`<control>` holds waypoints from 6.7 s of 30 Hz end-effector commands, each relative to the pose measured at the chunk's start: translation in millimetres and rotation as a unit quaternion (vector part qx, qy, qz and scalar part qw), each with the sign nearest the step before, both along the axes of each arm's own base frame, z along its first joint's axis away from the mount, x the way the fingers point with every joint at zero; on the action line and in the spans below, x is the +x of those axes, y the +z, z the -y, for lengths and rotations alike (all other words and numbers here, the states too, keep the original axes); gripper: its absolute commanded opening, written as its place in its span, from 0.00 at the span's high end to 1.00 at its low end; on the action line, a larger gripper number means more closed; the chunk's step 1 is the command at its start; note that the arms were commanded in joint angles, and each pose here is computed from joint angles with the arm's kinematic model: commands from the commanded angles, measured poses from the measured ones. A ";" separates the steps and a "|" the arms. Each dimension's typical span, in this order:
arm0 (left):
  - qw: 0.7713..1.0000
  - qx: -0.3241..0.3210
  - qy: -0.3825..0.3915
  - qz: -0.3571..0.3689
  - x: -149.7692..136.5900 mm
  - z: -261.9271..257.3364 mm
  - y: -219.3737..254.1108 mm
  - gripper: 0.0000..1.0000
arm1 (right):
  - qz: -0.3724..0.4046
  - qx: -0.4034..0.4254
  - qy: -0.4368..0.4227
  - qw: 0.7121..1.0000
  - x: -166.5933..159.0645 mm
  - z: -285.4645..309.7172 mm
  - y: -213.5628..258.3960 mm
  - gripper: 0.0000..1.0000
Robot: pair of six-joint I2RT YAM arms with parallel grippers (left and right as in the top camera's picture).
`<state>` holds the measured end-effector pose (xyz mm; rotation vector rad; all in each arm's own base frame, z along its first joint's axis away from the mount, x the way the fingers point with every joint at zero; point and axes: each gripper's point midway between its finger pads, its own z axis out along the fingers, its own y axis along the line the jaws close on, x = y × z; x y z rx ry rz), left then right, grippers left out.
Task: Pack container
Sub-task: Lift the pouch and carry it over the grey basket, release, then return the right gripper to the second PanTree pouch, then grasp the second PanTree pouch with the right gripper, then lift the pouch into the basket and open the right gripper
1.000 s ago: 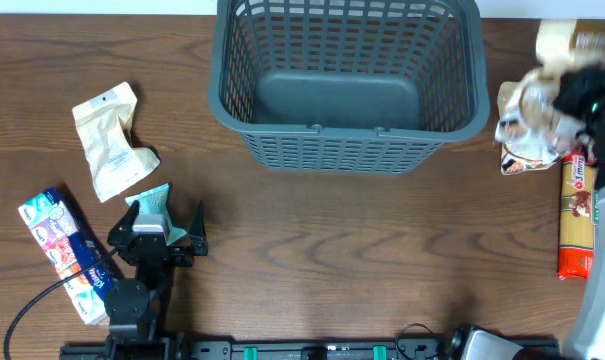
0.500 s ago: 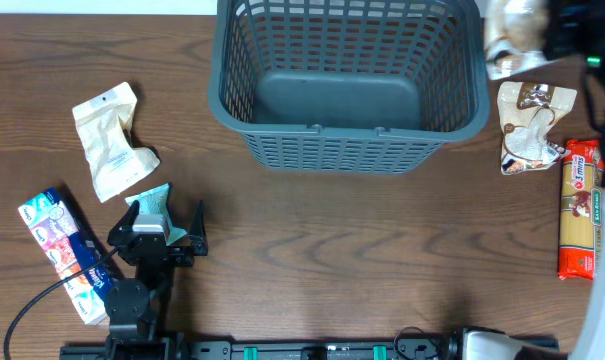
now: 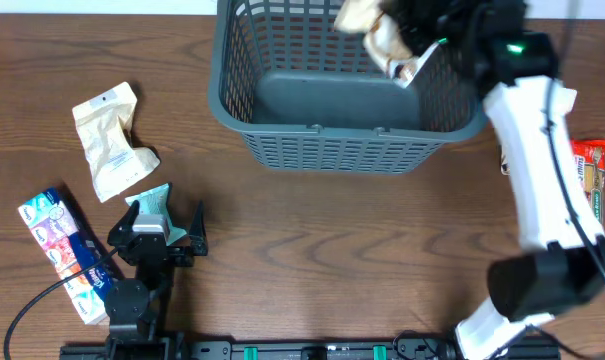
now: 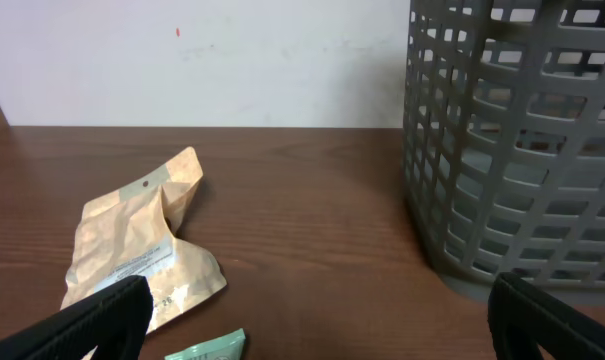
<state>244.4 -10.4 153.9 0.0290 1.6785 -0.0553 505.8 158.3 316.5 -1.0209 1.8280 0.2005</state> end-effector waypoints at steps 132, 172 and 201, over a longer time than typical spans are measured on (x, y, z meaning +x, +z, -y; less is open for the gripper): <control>0.999 -0.012 0.000 -0.032 1.1 0.9 -20.1 0.02 | -0.509 0.061 -0.433 0.741 -51.2 330.9 -326.3 0.99; 0.999 -0.017 -0.014 -0.034 0.5 6.0 -21.0 0.01 | -0.035 -0.265 0.166 0.949 -52.2 -15.8 -21.7 0.99; 0.999 -0.017 -0.014 -0.037 0.3 6.0 -22.5 0.01 | -0.180 -0.181 0.106 0.961 -40.0 -13.2 -83.4 0.01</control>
